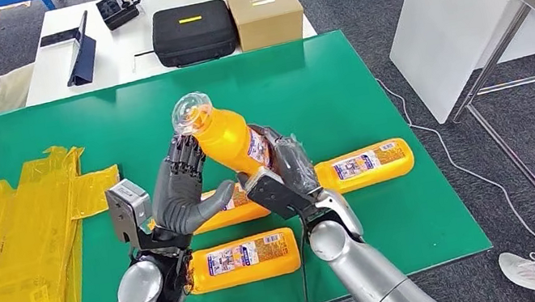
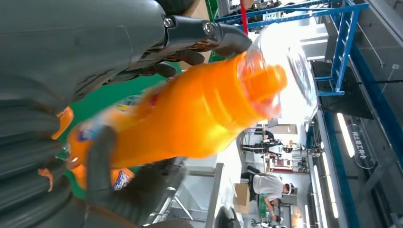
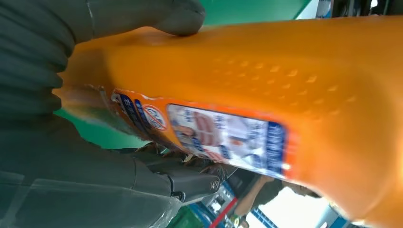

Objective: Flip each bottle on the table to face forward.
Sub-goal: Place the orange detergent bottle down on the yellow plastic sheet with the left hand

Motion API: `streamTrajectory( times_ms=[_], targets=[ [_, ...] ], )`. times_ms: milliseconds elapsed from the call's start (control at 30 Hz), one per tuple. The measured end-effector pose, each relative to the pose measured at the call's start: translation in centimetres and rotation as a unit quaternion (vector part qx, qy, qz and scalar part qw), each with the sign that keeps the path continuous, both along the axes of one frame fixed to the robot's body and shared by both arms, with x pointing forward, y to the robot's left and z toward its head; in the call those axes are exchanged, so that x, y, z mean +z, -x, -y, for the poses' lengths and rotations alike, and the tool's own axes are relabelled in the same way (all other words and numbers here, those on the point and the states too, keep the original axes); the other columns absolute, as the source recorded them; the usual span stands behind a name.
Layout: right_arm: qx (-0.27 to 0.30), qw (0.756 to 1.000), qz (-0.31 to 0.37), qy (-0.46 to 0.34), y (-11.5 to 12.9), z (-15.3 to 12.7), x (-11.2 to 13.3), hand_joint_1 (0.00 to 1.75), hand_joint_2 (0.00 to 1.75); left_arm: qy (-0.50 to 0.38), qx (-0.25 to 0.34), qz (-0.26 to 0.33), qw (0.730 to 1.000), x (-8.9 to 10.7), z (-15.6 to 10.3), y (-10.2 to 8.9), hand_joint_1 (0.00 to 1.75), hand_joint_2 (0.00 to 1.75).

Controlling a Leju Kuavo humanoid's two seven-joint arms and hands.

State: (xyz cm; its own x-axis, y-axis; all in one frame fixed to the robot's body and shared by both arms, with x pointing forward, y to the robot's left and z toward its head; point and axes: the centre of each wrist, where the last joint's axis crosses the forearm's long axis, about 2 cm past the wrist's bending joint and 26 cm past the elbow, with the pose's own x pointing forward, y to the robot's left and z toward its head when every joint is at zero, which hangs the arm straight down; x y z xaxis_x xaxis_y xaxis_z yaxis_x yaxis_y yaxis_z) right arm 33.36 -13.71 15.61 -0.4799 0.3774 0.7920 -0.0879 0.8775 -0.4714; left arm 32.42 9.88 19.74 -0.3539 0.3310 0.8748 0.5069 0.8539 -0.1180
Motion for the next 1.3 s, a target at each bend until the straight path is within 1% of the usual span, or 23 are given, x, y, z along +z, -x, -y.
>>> streamTrajectory(
  times_ms=[133,433,567,767,900,1100,1300],
  targets=[
    [0.015,1.0,-0.004,0.004,0.1,-0.9,-0.1,1.75,1.75,-0.001,0.002,0.0,1.0,0.1,0.1,-0.1,0.0,1.75],
    [0.025,1.0,-0.01,0.008,0.2,-1.5,-0.3,1.75,1.75,-0.002,0.005,-0.001,1.0,0.1,0.1,-0.3,0.0,1.75],
    [0.042,0.999,-0.009,0.013,0.2,-2.1,-0.2,1.75,1.75,-0.002,0.01,0.0,1.0,0.1,0.1,-0.4,0.0,1.75],
    [0.066,0.997,-0.004,0.025,0.2,-3.3,0.1,1.75,1.75,0.0,0.024,0.004,1.0,0.1,0.0,-0.8,0.0,1.75],
    [0.071,0.997,-0.004,0.033,0.1,-3.6,0.0,1.75,1.75,-0.004,0.034,0.005,0.999,-0.1,0.0,-0.9,0.0,1.75],
    [0.084,0.995,-0.005,0.044,0.3,-4.3,-0.1,1.75,1.75,-0.021,0.065,0.016,0.998,-0.1,-0.1,-1.1,0.0,1.75],
    [0.096,0.994,-0.005,0.05,0.7,-4.7,-0.1,1.75,1.75,-0.021,0.079,0.018,0.997,-0.3,-0.5,-1.1,0.0,1.75]
  ],
)
